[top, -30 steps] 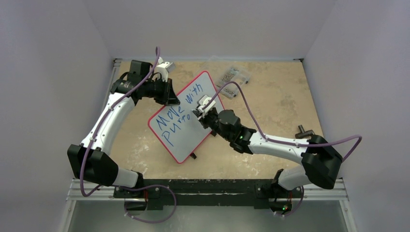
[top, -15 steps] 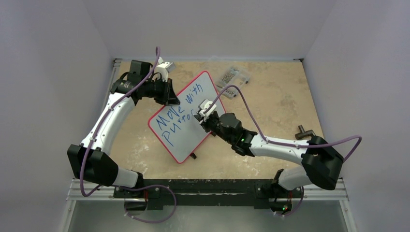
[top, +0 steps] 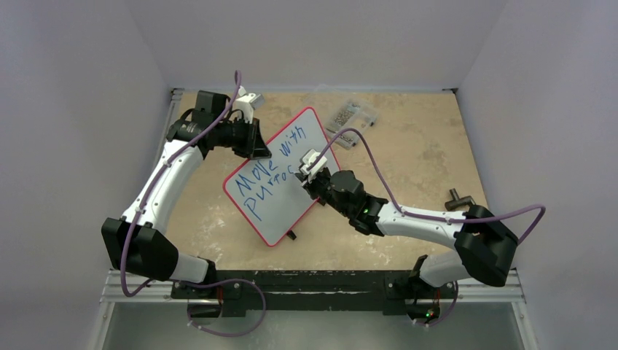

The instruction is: Write a sentence on the whiteboard

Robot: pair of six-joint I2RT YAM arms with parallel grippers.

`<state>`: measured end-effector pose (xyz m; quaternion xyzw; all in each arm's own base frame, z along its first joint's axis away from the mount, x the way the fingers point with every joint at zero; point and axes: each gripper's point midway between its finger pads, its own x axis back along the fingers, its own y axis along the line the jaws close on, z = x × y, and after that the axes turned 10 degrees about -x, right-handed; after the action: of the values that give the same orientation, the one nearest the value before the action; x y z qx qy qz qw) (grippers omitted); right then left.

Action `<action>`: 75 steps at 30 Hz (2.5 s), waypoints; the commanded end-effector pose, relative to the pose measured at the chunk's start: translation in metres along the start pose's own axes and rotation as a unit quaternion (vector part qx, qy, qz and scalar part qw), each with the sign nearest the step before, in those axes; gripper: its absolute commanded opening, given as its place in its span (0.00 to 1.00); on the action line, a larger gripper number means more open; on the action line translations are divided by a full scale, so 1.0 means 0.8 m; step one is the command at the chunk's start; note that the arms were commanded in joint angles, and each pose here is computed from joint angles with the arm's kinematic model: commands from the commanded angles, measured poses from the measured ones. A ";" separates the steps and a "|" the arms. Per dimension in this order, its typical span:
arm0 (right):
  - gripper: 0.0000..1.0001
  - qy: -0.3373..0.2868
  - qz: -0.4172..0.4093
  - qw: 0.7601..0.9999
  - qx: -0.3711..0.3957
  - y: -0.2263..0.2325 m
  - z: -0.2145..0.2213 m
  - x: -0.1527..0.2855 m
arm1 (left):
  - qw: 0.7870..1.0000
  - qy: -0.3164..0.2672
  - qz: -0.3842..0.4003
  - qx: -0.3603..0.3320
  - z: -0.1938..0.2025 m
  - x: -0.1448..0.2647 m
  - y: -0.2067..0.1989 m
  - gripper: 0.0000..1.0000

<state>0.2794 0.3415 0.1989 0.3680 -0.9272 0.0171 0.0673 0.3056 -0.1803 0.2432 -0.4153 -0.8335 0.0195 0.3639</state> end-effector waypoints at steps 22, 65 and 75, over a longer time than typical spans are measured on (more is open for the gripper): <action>0.00 -0.026 -0.088 0.996 -0.004 0.035 -0.028 0.013 | 0.999 -0.028 -0.018 -0.030 -0.016 0.011 0.001 0.00; 0.00 -0.054 0.032 0.998 -0.026 -0.032 -0.040 -0.008 | 0.999 -0.030 -0.017 -0.030 -0.017 0.012 -0.001 0.00; 0.00 -0.065 0.035 0.997 -0.024 -0.037 -0.056 -0.016 | 0.999 -0.029 -0.017 -0.030 -0.016 0.011 0.000 0.00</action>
<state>0.3022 0.3263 0.2050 0.3405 -0.9385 -0.0027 0.0574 0.3035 -0.1793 0.2444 -0.4136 -0.8351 0.0184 0.3622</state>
